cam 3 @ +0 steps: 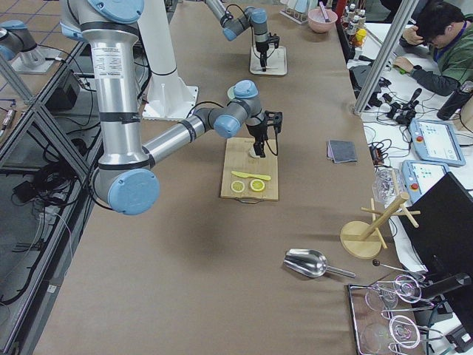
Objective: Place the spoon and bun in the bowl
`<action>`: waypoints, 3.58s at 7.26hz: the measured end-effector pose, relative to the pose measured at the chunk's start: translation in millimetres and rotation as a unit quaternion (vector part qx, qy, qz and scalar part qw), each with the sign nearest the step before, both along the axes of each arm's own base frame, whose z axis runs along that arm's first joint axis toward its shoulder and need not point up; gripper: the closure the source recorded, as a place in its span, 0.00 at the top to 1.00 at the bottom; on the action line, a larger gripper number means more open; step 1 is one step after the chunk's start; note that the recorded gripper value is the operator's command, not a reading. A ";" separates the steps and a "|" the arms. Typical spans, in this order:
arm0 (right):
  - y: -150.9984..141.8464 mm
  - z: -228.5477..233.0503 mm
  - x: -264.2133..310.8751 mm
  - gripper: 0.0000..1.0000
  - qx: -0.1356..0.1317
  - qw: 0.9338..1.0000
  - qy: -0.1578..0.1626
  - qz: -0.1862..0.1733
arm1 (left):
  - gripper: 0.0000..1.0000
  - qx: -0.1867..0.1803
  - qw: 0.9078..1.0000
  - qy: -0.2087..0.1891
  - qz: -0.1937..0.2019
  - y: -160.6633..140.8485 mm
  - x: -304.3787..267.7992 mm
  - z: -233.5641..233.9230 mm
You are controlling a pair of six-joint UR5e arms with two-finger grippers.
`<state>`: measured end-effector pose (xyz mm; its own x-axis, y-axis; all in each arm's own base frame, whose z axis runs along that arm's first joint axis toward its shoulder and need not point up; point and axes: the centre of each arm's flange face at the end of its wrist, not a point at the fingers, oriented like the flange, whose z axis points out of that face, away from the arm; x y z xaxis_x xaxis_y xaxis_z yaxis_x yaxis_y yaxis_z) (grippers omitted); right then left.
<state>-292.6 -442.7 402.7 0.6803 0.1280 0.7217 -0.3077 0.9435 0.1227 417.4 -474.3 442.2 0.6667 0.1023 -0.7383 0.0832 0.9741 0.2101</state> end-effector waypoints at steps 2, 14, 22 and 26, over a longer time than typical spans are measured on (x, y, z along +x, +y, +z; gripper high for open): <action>0.4 -1.1 0.1 0.99 0.001 1.000 -0.001 0.000 | 0.00 -0.002 1.000 -0.001 -0.004 -1.1 -4.1 1.5; 3.9 -5.1 -6.5 1.00 0.000 1.000 -0.004 0.002 | 0.00 -0.088 0.984 0.144 -0.049 118.9 100.3 -225.7; 5.7 -11.1 -8.1 0.99 0.001 1.000 -0.010 0.002 | 0.98 -0.073 0.987 0.138 -0.047 123.8 115.3 -228.4; 23.7 -8.6 -45.1 0.95 0.013 1.000 0.013 -0.001 | 0.98 0.002 0.998 0.060 -0.016 60.7 29.4 -190.3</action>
<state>-337.7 -419.0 394.1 0.6991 0.1078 0.7068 -0.3023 0.9404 0.1556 446.7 -413.6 251.9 0.5770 0.0847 -0.8123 0.1397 0.9697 0.2003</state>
